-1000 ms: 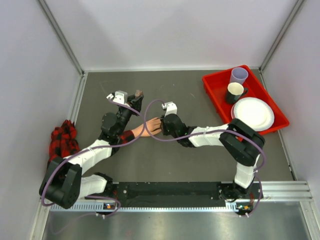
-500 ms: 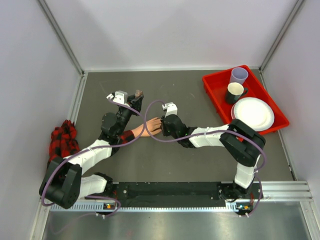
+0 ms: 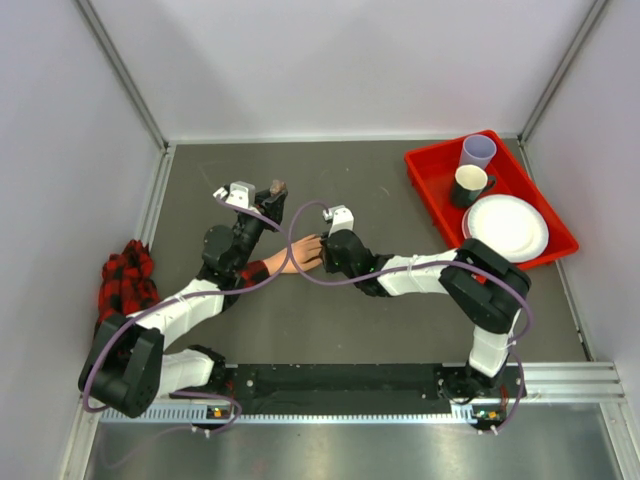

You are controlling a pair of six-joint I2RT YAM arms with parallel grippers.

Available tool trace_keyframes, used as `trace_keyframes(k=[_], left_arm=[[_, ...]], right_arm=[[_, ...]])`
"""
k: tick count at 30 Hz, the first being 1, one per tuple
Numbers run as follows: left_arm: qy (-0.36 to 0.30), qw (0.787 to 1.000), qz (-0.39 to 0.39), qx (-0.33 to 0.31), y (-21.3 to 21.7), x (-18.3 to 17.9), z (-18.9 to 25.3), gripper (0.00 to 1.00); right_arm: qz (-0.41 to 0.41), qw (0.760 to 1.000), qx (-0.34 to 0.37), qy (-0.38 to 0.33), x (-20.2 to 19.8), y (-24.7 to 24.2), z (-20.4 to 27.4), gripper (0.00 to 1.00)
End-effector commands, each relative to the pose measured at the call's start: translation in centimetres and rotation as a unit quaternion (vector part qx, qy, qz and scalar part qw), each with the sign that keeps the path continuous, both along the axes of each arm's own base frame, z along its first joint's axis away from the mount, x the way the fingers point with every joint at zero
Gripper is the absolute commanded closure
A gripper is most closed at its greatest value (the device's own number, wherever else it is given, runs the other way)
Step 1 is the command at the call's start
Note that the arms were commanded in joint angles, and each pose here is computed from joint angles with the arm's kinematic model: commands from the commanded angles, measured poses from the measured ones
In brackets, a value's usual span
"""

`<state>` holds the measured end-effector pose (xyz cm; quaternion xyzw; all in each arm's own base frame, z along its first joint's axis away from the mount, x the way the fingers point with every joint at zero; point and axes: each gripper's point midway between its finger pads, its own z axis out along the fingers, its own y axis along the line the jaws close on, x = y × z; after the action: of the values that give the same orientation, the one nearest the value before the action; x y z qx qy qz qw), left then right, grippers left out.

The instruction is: Paint the nails

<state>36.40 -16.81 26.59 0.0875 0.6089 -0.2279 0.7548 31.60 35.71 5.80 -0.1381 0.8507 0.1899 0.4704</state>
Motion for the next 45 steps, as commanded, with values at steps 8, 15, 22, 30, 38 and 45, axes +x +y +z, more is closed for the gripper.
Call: trace_keyframes(k=[8, 15, 22, 30, 38, 45], left_arm=[[-0.029, 0.999, -0.003, -0.016, 0.2, -0.5, 2.0, 1.0], [-0.029, 0.999, -0.004, -0.016, 0.2, -0.5, 2.0, 1.0], [-0.03, 0.999, -0.002, -0.017, 0.3, -0.5, 2.1, 1.0], [-0.03, 0.999, -0.002, -0.017, 0.3, -0.5, 2.1, 1.0], [-0.03, 0.999, -0.001, -0.016, 0.3, -0.6, 2.1, 1.0], [-0.03, 0.999, -0.002, -0.016, 0.3, -0.6, 2.1, 1.0]], right_arm=[[0.008, 0.999, 0.035, -0.031, 0.1, 1.2, 3.4, 1.0], [0.01, 0.999, 0.038, -0.033, 0.0, 1.3, 3.5, 1.0], [0.012, 0.999, 0.038, -0.035, 0.1, 1.3, 3.7, 1.0], [0.017, 0.998, 0.043, -0.035, -0.1, 1.7, 3.9, 1.0], [0.019, 0.998, 0.044, -0.037, -0.1, 1.9, 4.0, 1.0], [0.016, 0.998, 0.043, -0.039, 0.0, 1.8, 4.1, 1.0]])
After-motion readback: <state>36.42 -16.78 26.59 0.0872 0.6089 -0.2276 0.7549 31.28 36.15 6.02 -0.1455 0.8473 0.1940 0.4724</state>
